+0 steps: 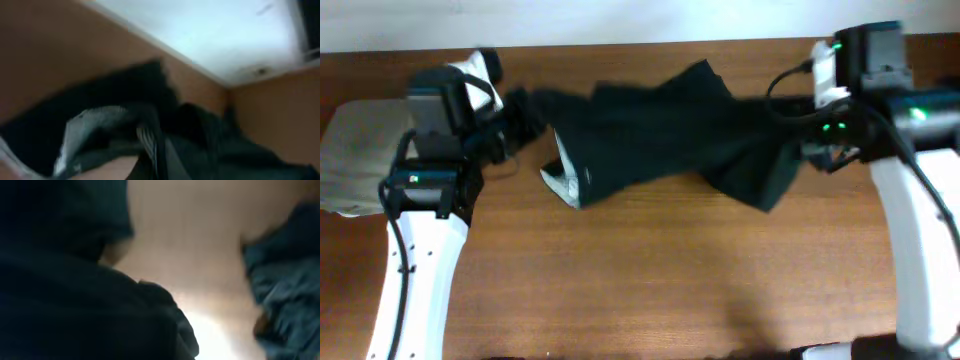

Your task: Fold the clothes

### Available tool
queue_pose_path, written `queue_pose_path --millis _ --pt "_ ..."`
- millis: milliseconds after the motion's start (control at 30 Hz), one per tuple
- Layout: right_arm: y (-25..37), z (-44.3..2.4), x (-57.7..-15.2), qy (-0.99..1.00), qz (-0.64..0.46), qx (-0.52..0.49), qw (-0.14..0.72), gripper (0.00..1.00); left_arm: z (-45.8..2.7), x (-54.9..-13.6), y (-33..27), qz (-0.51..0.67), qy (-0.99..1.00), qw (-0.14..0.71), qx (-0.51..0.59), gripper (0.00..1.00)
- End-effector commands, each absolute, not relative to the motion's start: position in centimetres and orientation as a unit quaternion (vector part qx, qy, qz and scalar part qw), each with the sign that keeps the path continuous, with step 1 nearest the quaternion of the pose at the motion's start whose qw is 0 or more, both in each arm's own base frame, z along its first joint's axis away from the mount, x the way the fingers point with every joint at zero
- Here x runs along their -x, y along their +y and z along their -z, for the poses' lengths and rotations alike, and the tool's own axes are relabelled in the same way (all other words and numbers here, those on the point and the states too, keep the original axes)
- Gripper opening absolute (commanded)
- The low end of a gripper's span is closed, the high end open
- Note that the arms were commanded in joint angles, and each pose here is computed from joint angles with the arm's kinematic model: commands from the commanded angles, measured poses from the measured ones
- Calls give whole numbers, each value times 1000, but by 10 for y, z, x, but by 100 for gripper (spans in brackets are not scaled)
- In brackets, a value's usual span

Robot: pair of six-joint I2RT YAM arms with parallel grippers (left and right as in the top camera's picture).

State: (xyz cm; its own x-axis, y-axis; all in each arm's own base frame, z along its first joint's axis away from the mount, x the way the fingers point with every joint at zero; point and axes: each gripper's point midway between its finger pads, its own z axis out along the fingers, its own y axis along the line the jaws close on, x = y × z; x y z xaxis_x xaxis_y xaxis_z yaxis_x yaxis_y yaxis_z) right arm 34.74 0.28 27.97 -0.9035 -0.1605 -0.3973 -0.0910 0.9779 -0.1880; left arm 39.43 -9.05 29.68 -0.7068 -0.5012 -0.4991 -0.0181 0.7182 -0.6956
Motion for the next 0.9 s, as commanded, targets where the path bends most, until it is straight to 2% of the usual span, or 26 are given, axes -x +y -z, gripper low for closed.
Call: queue_pose_path --millis 0,33,100,167,233,300,333,400,500,633,700,733,767,867 --pt "-14 -218 -329 989 112 48 81 4 -258 -367 -68 261 906 299 145 0" --pt "-16 -187 -318 992 117 42 28 4 -240 -344 -70 253 924 240 157 0" --pt "-40 -166 -303 984 179 -7 -9 4 -227 -320 -81 246 939 188 147 0" --pt "-53 -167 -299 980 199 -29 -12 4 -221 -302 -99 241 952 158 107 0" --pt "-55 -174 -302 980 197 -37 6 4 -224 -302 -105 242 953 168 78 0" --pt "-55 -196 -309 978 193 -58 52 4 -251 -311 -106 243 940 240 19 0" --pt "-55 -235 -314 972 185 -84 122 4 -294 -313 -105 238 914 326 -33 0" --pt "-55 -301 -310 951 166 -112 234 4 -344 -302 -85 196 882 427 -28 0" --pt "-56 -376 -270 913 144 -138 356 4 -380 -272 -74 183 852 490 -27 0" --pt "-58 -435 -238 858 132 -139 476 4 -417 -252 -54 148 812 564 -6 0" --pt "-57 -461 -251 830 137 -122 526 4 -433 -265 -22 76 790 606 51 0" --pt "-54 -456 -277 838 144 -96 518 4 -432 -284 -22 70 789 607 55 0" --pt "-48 -443 -299 851 142 -71 500 4 -424 -302 -24 68 798 596 55 0" --pt "-42 -367 -421 886 145 -55 438 4 -377 -399 -11 1 816 570 96 0"
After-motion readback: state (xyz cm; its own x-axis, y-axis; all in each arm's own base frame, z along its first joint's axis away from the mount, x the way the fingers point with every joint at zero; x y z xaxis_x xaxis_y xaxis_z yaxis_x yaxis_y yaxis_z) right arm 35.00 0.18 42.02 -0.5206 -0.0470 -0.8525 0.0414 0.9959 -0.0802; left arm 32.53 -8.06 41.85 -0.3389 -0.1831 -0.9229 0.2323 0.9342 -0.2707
